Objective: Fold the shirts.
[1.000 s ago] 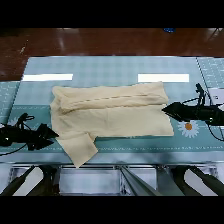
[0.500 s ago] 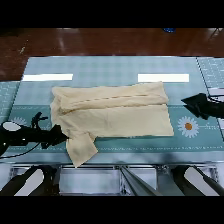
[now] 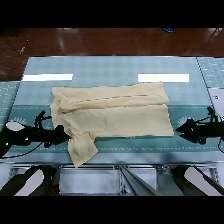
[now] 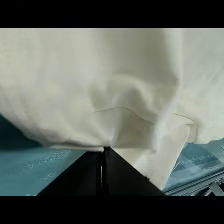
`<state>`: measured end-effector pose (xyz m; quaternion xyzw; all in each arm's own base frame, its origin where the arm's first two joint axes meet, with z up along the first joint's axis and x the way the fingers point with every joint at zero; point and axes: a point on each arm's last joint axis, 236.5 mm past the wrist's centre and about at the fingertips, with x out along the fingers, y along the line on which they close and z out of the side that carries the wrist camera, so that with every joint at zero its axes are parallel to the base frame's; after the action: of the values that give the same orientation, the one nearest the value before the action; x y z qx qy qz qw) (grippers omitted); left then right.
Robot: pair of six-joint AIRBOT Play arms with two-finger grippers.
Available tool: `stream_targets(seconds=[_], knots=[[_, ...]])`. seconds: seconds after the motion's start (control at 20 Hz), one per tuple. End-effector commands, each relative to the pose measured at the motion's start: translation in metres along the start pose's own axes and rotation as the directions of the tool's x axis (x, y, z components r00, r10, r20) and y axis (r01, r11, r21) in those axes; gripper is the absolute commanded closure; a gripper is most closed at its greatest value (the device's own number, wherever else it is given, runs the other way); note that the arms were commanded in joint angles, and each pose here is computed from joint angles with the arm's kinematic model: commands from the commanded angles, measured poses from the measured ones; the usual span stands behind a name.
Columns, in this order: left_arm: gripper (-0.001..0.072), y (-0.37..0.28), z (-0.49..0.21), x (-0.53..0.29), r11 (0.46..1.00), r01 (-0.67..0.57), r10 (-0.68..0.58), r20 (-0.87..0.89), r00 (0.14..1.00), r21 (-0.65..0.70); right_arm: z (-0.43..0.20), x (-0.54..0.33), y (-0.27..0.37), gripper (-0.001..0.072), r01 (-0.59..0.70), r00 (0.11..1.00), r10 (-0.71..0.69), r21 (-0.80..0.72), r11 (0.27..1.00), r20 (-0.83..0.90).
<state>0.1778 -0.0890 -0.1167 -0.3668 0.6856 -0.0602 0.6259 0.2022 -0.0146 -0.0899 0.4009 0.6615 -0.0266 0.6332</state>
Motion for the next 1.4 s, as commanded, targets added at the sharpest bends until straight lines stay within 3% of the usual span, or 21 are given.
stream_targets(seconds=[0.0,0.2,0.35,0.65,0.95,1.35], knots=[[0.0685,-0.002,0.002,0.000,1.000,0.009,-0.009,0.007,1.000,-0.002,-0.018,0.024,-0.001,0.0301,0.029,0.993,-0.031,-0.021,0.999,-0.115],[0.0685,-0.011,0.004,0.000,0.999,0.046,-0.045,0.016,0.999,-0.019,0.014,0.041,0.036,0.0319,-0.059,0.998,0.057,-0.050,0.997,-0.024],[0.0686,-0.024,0.024,-0.015,0.998,0.055,-0.057,0.065,0.996,0.037,0.035,0.027,0.078,0.0693,-0.138,0.989,0.144,-0.182,0.974,0.023],[0.0686,-0.097,0.108,-0.099,0.971,0.060,-0.127,0.286,0.950,0.230,0.088,-0.044,0.125,0.0693,-0.087,0.979,0.148,-0.371,0.924,0.138],[0.0687,-0.126,0.187,-0.098,0.970,0.064,-0.128,0.271,0.954,0.233,0.134,-0.027,0.195,0.0693,-0.176,0.959,0.252,-0.425,0.888,0.131],[0.0687,-0.134,0.270,-0.080,0.984,0.052,-0.093,0.238,0.967,0.172,0.206,-0.015,0.220,0.0693,-0.204,0.949,0.271,-0.346,0.916,0.158]])
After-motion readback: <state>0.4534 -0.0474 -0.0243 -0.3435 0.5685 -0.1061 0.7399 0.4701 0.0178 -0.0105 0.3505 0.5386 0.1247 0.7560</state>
